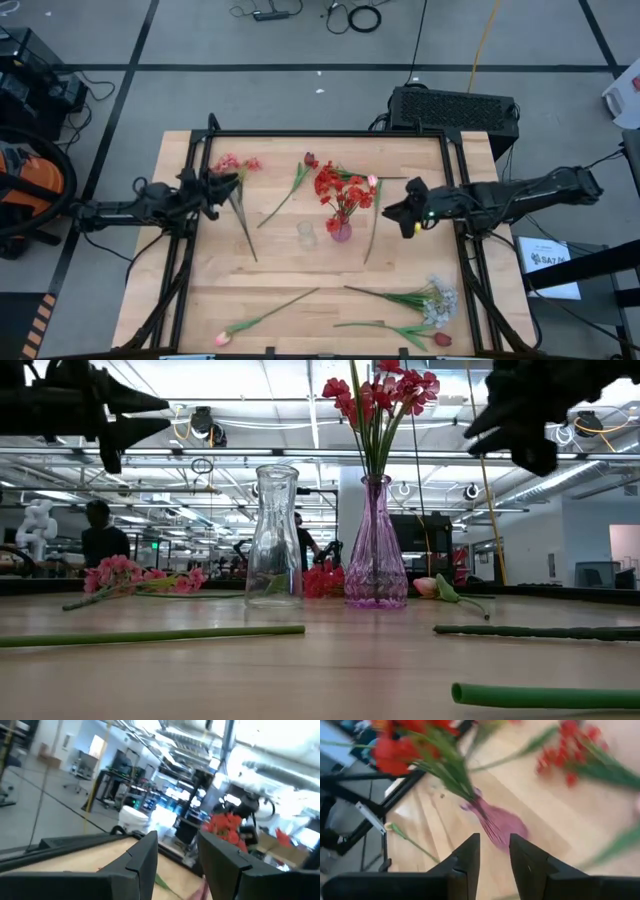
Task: Sort flowers into vase by color
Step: Put the pink flowers into the transparent vase
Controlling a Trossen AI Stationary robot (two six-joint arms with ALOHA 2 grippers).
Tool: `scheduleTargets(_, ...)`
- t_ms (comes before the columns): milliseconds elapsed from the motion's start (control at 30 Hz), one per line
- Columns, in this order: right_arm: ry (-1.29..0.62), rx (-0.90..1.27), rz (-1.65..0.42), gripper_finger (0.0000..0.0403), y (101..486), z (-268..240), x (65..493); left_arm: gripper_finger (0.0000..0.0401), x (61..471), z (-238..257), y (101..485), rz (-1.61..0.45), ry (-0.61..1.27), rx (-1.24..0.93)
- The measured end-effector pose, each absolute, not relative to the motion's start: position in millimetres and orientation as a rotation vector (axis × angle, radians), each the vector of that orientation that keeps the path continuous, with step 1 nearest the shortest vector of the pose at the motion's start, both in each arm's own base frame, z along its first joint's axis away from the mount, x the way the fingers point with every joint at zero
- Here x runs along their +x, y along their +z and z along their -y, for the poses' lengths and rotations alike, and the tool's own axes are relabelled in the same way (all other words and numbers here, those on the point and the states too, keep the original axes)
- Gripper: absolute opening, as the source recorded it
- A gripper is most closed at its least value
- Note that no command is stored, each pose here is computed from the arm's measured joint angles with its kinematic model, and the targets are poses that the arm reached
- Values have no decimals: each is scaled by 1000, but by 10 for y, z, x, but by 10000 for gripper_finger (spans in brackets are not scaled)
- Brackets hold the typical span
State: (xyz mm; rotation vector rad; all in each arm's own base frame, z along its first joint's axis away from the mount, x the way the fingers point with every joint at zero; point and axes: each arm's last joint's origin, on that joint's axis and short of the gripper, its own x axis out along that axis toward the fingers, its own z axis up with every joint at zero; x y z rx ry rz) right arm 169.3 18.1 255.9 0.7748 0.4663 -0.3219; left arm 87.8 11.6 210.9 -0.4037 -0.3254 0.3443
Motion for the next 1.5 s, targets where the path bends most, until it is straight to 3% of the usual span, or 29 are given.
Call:
scheduleTargets(233, -457, 907, -586, 65, 2456, -151, 1516, 145, 904, -145, 2376, 234, 474, -392)
scheduleTargets(567, -494, 901, -622, 36, 2420, -144, 1483, 145, 1283, -172, 2569, -286, 751, -647)
scheduleTargets(733, -486, 875, -627, 36, 2420, -144, 1483, 145, 1441, -297, 2447, -469, 1007, -878)
scheduleTargets(933, -509, 823, -615, 36, 2420, -106, 1484, 145, 1528, -558, 2211, -707, 1117, -1140)
scheduleTargets(1100, -521, 817, -612, 36, 2420, -71, 1486, 145, 1569, -793, 2023, -809, 1227, -1209)
scheduleTargets(1500, -521, 815, -610, 36, 2421, -70, 1488, 145, 1624, -1006, 1608, -1134, 1271, -1383)
